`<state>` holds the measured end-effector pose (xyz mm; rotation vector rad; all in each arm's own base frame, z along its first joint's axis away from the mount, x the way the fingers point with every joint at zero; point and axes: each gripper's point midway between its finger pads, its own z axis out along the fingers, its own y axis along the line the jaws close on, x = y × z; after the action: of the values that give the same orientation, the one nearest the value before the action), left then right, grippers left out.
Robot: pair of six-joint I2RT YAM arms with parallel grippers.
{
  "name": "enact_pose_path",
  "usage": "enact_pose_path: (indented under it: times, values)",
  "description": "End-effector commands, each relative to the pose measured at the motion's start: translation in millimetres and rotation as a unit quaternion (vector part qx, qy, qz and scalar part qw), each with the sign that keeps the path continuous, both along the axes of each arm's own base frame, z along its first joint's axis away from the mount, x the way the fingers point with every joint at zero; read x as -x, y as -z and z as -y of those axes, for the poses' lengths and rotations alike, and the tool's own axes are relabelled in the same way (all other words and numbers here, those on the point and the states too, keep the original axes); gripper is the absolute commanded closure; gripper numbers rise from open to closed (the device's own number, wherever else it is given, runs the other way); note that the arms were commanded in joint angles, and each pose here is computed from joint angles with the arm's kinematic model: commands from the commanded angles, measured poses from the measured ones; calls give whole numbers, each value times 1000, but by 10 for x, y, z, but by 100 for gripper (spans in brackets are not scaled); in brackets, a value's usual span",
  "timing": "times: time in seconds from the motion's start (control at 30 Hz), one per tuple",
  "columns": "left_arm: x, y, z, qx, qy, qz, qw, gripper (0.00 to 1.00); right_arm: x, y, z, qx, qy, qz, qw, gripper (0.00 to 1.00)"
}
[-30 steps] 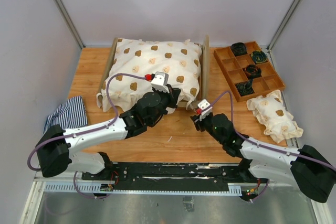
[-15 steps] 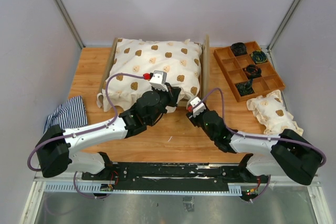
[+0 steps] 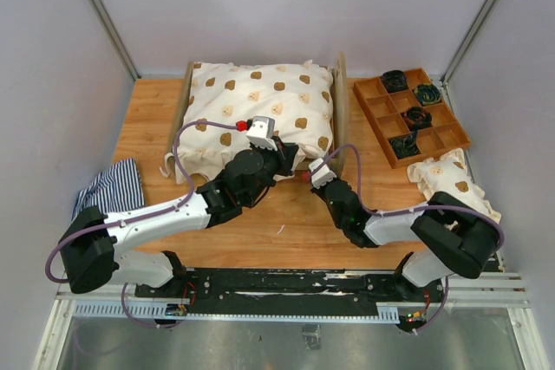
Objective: Set up the pet bed
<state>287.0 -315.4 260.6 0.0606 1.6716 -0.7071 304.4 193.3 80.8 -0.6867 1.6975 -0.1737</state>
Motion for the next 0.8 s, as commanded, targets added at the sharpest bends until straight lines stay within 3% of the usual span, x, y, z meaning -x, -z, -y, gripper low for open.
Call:
enact_pose_path:
  times: [0.0, 0.1, 0.27, 0.43, 0.57, 0.6, 0.7, 0.77]
  values:
    - [-71, -317, -28, 39, -15, 27, 999, 100, -119, -288, 12, -15, 24, 60, 998, 98]
    - [-91, -254, -64, 33, -23, 25, 999, 100, 27, -470, -78, -52, -20, 81, 995, 100]
    - [-145, -127, -85, 28, -27, 17, 999, 100, 361, -700, -220, -124, -85, -2, 989, 100]
    - [-180, -17, -65, 20, -29, 11, 999, 100, 549, -1104, -145, -165, -108, -2, 980, 100]
    - [-194, 31, -48, 22, -28, 5, 999, 100, 646, -1094, -302, -141, -174, -5, 975, 100]
    - [-196, 27, -43, 23, -28, 5, 999, 100, 638, -1012, -318, -127, -177, -10, 976, 98]
    - [-190, -3, -42, 27, -27, 5, 999, 100, 474, -913, -267, -101, -146, 19, 984, 74]
    - [-195, -29, -58, 30, -29, 6, 999, 100, 356, -845, -225, -61, -128, 37, 989, 70]
